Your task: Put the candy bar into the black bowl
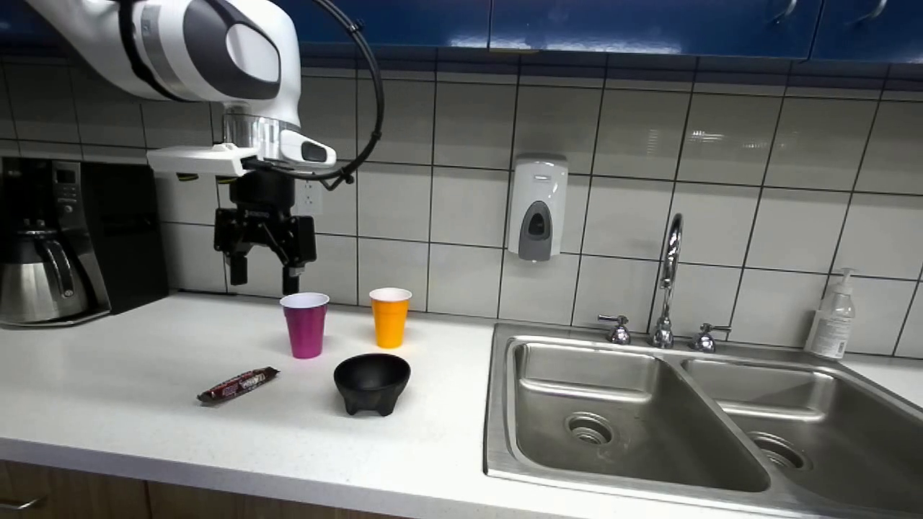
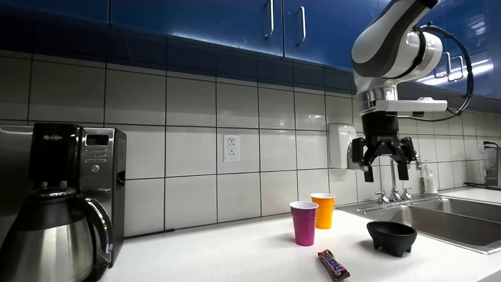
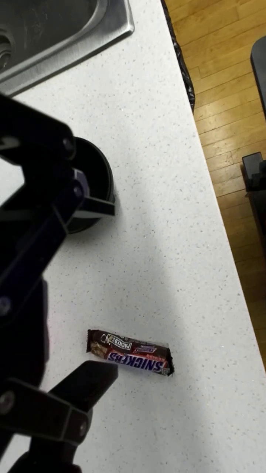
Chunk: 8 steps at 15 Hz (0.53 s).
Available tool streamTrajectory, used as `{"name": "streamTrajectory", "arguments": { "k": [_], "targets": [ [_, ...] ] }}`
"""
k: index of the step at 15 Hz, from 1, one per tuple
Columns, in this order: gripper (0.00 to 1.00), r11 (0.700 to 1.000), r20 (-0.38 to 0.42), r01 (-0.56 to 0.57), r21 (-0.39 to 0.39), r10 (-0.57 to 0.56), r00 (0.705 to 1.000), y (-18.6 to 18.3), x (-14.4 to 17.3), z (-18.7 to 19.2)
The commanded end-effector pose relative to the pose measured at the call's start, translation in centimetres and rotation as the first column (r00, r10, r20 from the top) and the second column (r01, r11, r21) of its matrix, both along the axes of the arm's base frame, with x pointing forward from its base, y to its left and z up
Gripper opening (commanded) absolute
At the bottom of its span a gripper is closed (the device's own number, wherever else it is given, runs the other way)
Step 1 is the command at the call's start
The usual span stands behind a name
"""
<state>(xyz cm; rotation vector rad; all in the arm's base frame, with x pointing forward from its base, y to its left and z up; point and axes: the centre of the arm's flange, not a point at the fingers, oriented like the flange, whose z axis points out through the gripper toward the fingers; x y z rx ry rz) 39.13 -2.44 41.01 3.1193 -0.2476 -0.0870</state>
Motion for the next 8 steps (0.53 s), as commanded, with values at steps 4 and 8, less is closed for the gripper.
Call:
{"name": "streamTrajectory", "arguments": {
  "k": [4, 8],
  "targets": [
    [1.0, 0.999, 0.056, 0.021, -0.036, -0.019, 0.998, 5.2, -0.4, -1.6],
    [1.0, 0.998, 0.058, 0.034, -0.052, -0.031, 0.998, 7.3, -0.5, -2.4]
  ]
}}
